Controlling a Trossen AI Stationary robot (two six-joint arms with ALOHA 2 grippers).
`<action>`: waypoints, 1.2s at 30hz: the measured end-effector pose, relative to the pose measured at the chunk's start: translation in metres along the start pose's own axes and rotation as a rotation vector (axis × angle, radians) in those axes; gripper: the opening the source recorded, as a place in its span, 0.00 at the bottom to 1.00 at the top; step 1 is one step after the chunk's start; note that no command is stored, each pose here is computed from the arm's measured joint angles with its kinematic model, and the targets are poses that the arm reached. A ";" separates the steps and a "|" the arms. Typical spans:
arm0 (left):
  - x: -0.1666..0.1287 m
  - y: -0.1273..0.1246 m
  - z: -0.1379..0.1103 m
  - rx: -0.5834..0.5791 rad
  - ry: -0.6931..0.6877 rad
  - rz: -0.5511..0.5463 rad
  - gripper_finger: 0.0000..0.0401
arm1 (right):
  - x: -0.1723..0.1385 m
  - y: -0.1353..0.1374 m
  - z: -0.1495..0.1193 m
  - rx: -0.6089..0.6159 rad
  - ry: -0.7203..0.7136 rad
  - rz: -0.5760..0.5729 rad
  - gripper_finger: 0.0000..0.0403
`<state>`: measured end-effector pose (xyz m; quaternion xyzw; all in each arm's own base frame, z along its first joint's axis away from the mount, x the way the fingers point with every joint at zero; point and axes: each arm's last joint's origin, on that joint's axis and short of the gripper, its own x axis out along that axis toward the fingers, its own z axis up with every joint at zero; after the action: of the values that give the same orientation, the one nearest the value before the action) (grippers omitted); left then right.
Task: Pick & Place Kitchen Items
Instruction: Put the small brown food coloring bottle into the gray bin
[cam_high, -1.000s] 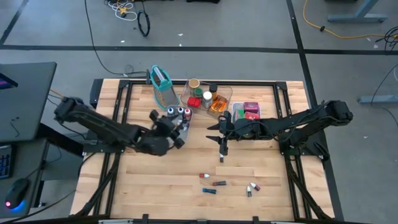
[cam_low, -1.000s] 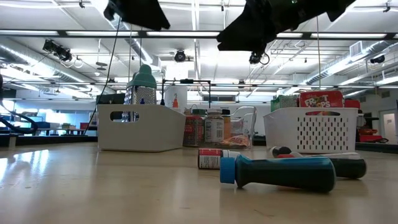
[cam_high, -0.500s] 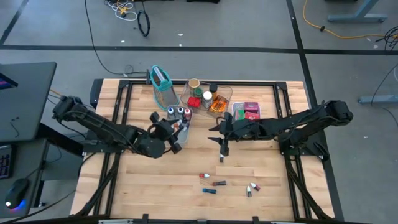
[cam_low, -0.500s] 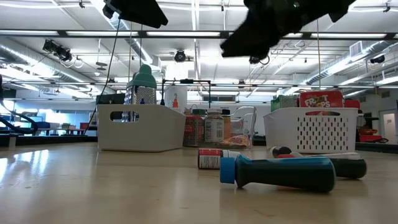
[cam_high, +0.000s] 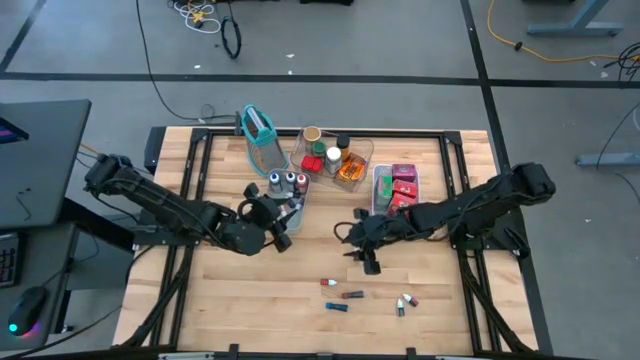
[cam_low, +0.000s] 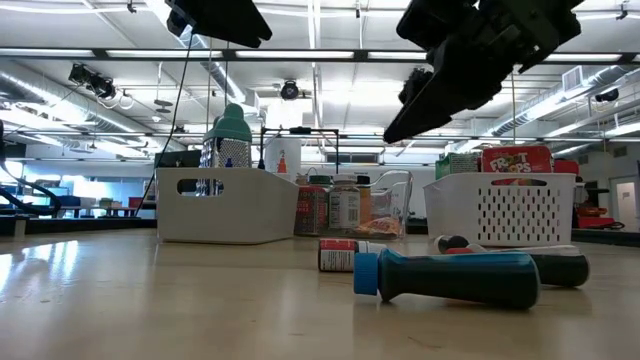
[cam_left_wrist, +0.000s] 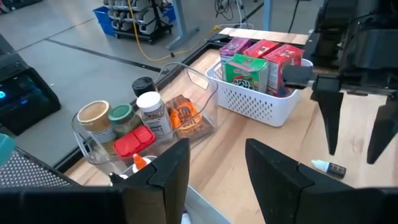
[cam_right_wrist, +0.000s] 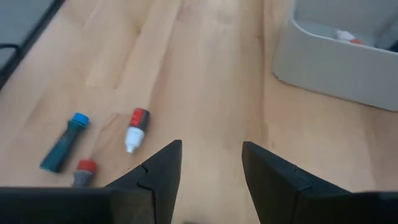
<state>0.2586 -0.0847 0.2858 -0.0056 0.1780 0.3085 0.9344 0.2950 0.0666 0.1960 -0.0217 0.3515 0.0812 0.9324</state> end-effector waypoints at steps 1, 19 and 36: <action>0.000 0.000 0.000 -0.003 0.002 -0.004 0.41 | 0.003 0.002 0.000 0.004 -0.005 0.004 0.44; 0.000 -0.001 -0.002 -0.017 0.037 -0.061 0.41 | 0.014 0.012 -0.027 0.026 0.224 -0.018 0.65; 0.000 -0.001 -0.003 -0.017 0.045 -0.055 0.41 | 0.049 0.015 -0.055 0.092 0.351 -0.096 0.83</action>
<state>0.2583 -0.0859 0.2828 -0.0255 0.1958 0.2840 0.9383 0.2932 0.0825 0.1229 -0.0094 0.5105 0.0156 0.8597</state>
